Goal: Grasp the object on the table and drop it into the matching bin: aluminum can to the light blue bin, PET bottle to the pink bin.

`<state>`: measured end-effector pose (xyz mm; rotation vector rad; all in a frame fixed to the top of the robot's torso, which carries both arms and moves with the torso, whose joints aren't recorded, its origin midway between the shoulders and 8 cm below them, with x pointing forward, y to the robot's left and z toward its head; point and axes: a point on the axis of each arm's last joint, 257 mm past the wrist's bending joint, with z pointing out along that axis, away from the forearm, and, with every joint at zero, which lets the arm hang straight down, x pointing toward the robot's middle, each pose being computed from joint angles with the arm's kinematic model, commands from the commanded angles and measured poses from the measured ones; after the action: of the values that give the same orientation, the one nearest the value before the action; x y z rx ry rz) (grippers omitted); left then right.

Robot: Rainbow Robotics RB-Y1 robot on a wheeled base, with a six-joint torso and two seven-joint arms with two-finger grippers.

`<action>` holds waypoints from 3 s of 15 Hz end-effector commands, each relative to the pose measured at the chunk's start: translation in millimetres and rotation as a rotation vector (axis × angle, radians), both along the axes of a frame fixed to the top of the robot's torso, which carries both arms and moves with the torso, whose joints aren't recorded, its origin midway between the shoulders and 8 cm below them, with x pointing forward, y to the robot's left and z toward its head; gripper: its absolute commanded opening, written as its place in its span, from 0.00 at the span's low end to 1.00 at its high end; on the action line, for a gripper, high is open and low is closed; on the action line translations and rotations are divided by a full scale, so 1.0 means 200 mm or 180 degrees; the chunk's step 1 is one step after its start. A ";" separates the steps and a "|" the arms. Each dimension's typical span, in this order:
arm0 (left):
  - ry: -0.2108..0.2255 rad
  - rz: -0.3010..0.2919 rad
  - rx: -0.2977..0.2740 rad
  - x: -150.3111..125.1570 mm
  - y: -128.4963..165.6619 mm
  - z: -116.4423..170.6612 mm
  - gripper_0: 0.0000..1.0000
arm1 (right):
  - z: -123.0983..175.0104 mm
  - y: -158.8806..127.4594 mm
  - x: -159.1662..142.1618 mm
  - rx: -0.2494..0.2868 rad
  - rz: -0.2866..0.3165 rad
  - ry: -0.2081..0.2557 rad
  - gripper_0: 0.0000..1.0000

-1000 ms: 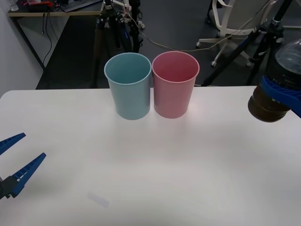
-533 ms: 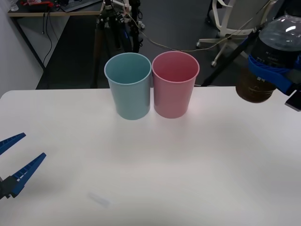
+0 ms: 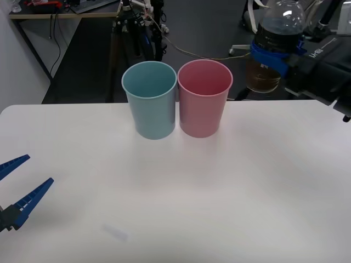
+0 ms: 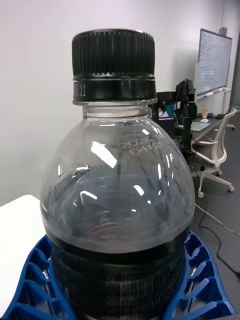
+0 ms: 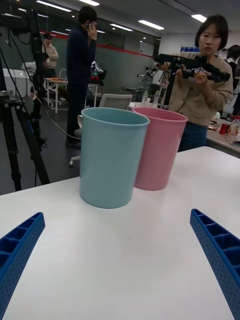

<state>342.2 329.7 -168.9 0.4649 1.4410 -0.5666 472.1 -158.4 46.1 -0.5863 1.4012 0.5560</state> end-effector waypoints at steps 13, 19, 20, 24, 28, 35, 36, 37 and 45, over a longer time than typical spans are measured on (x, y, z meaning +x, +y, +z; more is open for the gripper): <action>0.0000 0.0000 0.0000 0.00 0.00 0.00 1.00 | -0.13 0.27 0.59 -0.0029 -0.0153 -0.0077 0.00; 0.0000 0.0000 0.0000 0.00 0.00 0.00 1.00 | -0.19 0.41 0.74 -0.0081 -0.0191 -0.0082 0.00; 0.0000 0.0000 0.0000 0.00 0.00 0.00 1.00 | -0.20 0.42 0.76 -0.0095 -0.0209 -0.0091 0.00; 0.0000 0.0000 0.0000 0.00 0.00 0.00 1.00 | -0.22 0.48 0.82 -0.0118 -0.0246 -0.0111 0.00; 0.0000 0.0000 0.0000 0.00 0.00 0.00 1.00 | -0.24 0.51 0.85 -0.0135 -0.0265 -0.0117 0.00; 0.0000 0.0000 0.0000 0.00 0.00 0.00 1.00 | -0.25 0.54 0.84 -0.0134 -0.0240 -0.0124 0.00; 0.0000 0.0000 0.0000 0.00 0.00 0.00 1.00 | -0.25 0.53 0.84 -0.0137 -0.0244 -0.0125 0.04; 0.0000 0.0000 0.0000 0.00 0.00 0.00 1.00 | -0.24 0.53 0.84 -0.0127 -0.0244 -0.0129 0.39; 0.0000 0.0000 0.0000 0.00 0.00 0.00 1.00 | -0.22 0.52 0.84 -0.0071 -0.0245 -0.0123 1.00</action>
<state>342.3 329.7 -168.9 0.4648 1.4410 -0.5667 640.7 -53.4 1.3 -0.5565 1.3909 0.4649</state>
